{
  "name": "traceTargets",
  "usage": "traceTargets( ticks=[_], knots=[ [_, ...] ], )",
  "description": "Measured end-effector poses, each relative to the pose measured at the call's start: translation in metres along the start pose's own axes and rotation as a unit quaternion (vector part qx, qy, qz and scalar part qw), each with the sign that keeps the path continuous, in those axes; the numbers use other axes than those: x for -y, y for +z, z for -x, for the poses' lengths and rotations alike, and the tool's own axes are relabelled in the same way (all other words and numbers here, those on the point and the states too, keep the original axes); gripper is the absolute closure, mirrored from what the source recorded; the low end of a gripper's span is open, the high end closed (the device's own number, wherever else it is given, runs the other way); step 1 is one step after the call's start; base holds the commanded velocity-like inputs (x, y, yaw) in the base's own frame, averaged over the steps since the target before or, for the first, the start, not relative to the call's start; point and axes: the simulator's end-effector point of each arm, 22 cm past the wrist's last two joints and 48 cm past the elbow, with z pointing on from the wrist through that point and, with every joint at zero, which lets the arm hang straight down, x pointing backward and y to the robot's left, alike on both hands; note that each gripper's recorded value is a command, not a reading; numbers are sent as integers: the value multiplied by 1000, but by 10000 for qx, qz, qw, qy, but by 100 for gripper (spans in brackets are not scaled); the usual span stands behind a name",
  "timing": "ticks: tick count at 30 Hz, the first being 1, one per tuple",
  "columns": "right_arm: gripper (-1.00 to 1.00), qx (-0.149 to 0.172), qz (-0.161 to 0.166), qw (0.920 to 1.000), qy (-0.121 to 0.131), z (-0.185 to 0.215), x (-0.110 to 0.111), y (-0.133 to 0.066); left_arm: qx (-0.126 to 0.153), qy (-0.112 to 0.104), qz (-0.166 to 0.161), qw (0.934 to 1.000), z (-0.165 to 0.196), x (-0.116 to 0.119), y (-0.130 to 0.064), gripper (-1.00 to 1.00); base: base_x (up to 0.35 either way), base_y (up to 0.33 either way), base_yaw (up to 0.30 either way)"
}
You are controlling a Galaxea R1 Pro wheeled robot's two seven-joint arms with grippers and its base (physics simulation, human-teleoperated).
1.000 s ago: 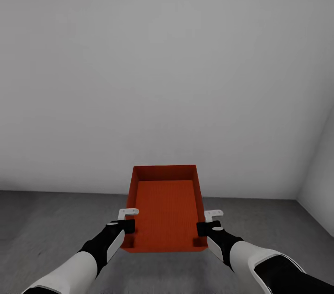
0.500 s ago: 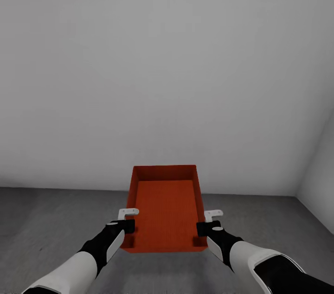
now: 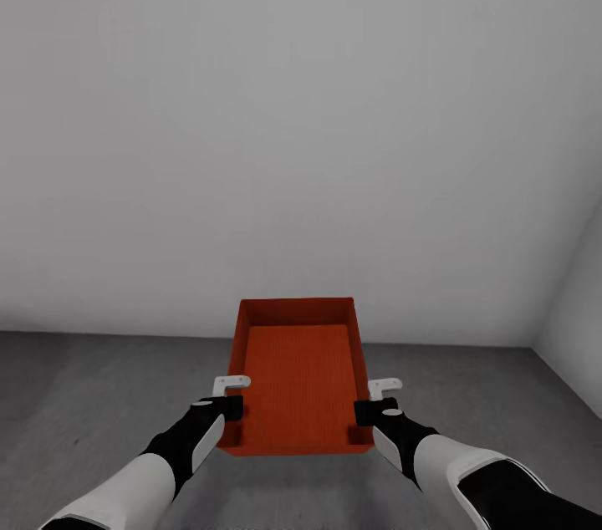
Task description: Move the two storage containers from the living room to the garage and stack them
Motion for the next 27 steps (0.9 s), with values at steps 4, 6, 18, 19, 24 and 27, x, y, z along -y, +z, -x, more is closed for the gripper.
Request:
traceTargets(
  ticks=[4,6,18,19,24,27],
  knots=[
    [100,-32,3,10000,-1,-3,0,2,-32,1,2,10000,-3,0,2,100,0,0,0],
    [100,-48,4,10000,0,-5,-1,3,-48,0,3,10000,-5,0,3,100,0,0,0],
    [100,-143,11,9999,-3,-15,-1,8,-143,3,7,9999,-14,0,9,100,0,0,0],
    [100,-152,12,9999,-4,-16,-1,8,-151,4,8,9999,-15,0,9,100,0,0,0],
    [100,-189,15,9998,-3,-20,-2,10,-189,6,10,9998,-19,0,11,100,0,0,0],
    [100,-213,18,9998,-4,-22,-2,11,-213,6,10,9998,-21,0,13,100,0,0,0]
  ],
)
